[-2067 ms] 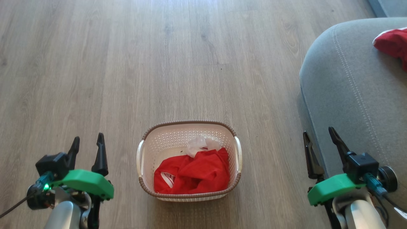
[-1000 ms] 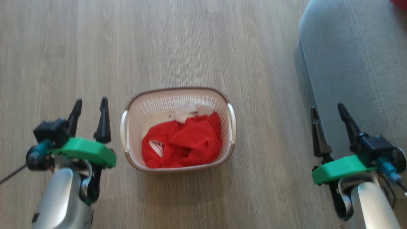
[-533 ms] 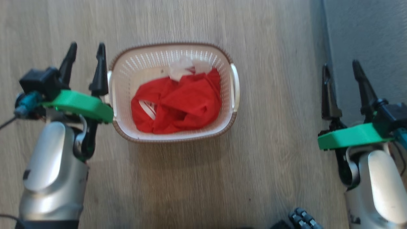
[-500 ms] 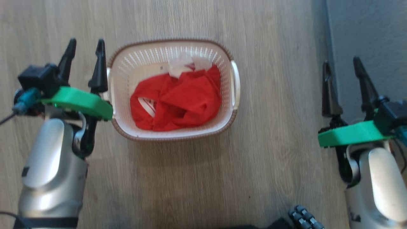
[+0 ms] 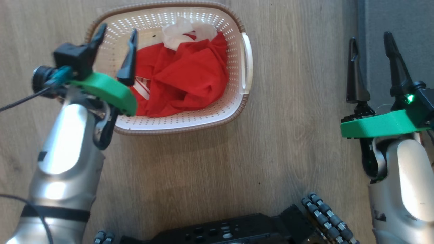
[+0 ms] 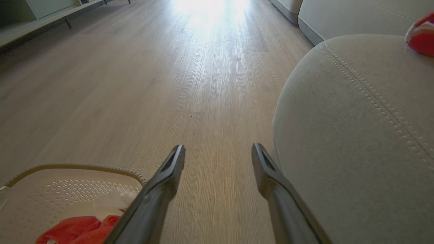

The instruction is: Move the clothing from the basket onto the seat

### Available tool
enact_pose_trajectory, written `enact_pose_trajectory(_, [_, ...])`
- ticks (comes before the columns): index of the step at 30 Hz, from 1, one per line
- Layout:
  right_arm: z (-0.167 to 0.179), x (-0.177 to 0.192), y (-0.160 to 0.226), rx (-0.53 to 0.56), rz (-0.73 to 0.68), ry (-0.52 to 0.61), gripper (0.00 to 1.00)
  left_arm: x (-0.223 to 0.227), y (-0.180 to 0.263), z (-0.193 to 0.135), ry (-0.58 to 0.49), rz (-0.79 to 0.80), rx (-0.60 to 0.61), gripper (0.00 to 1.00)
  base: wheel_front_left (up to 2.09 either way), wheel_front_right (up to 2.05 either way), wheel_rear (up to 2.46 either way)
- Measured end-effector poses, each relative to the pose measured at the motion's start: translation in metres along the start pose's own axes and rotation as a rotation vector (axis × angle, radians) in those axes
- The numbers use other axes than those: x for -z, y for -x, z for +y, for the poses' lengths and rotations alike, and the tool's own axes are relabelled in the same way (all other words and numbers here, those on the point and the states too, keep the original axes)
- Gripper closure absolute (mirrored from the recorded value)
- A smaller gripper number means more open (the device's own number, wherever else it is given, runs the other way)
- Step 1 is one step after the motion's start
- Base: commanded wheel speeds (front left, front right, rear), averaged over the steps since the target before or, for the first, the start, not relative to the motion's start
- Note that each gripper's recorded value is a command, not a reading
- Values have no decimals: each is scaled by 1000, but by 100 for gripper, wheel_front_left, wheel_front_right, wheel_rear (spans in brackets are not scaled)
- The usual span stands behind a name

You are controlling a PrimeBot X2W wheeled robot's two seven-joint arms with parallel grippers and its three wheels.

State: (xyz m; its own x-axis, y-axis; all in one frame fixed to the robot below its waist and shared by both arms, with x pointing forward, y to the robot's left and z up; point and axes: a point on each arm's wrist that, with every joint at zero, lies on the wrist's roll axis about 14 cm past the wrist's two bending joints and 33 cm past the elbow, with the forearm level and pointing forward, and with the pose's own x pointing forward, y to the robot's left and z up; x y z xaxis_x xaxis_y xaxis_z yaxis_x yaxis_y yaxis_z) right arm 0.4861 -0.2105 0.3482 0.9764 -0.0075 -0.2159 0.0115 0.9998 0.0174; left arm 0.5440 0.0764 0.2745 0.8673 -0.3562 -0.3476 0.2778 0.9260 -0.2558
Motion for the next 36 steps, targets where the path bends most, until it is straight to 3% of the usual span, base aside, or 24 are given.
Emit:
enact_pose_trajectory(12, [-26, 4, 8, 64, 19, 0, 0, 61, -52, -60, -83, 254, 164, 0, 0, 0, 0])
enact_pose_trajectory(19, [-40, 8, 17, 104, 38, -3, 0, 124, -46, -64, -143, 513, 139, 0, 0, 0, 0])
enact_pose_trajectory(29, [-44, 10, 25, 112, 58, -4, 0, 156, -52, -63, -174, 677, 66, 0, 0, 0, 0])
enact_pose_trajectory(36, [-53, 17, 30, 137, 81, 7, 0, 172, -58, -70, -167, 710, 73, 0, 0, 0, 0])
